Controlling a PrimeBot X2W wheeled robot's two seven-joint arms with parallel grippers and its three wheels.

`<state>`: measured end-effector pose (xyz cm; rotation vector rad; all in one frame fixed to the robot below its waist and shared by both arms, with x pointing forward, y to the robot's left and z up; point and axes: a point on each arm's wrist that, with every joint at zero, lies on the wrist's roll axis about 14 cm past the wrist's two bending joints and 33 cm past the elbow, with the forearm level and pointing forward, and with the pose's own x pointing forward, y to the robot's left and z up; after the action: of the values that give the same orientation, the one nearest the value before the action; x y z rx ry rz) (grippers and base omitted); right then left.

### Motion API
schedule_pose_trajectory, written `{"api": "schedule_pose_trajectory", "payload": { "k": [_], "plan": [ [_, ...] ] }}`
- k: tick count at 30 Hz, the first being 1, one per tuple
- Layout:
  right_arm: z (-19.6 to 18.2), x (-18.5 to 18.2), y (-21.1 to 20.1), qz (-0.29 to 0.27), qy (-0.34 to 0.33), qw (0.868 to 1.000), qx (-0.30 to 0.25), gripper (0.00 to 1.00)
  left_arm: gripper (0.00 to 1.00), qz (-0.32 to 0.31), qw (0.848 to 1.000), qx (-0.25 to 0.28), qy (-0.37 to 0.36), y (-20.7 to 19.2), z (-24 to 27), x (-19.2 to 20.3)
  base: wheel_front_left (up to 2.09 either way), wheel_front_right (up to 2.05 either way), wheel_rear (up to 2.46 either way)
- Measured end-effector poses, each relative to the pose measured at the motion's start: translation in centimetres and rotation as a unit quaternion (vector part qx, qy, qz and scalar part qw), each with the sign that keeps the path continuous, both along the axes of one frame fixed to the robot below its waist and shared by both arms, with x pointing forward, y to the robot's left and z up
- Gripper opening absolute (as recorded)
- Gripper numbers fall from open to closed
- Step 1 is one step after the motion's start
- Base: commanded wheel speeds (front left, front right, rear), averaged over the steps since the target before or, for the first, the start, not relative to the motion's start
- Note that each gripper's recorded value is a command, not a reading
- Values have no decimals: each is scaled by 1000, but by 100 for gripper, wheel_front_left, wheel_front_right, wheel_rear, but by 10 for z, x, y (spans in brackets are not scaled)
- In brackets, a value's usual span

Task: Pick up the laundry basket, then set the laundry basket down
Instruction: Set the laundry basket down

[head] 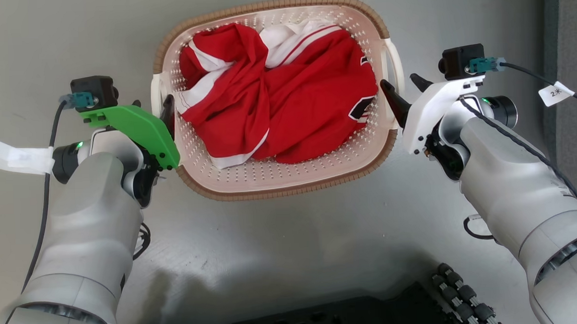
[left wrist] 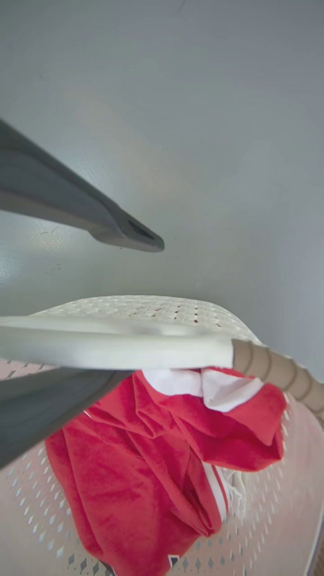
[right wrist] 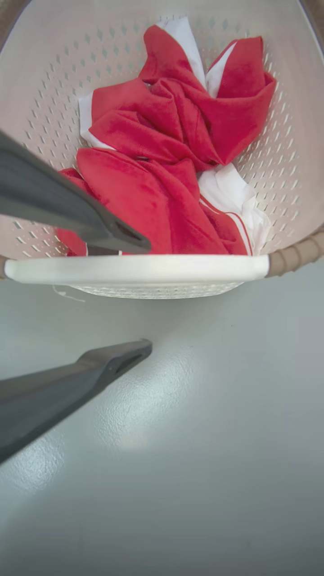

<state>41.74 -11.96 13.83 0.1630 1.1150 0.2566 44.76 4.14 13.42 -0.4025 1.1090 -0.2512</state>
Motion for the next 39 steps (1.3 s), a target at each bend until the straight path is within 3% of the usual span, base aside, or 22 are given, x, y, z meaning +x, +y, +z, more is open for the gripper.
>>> {"api": "schedule_pose_trajectory", "payload": {
  "k": [9, 23, 34, 39],
  "plan": [
    [24, 16, 6, -3, -44, 999, 10, 100, 100, -12, 1000, 10, -23, 2, 21, 7, 0, 0, 0],
    [81, 38, 2, -16, -132, 991, 18, 100, 100, -10, 989, 10, -147, 2, 87, 35, 0, 0, 0],
    [141, 61, 4, -34, -212, 976, 43, 100, 100, 2, 976, 2, -220, 3, 145, 45, 0, 0, 0],
    [194, 91, -3, -47, -288, 955, 56, 100, 100, 1, 965, -4, -262, -1, 180, 53, 0, 0, 0]
  ]
}}
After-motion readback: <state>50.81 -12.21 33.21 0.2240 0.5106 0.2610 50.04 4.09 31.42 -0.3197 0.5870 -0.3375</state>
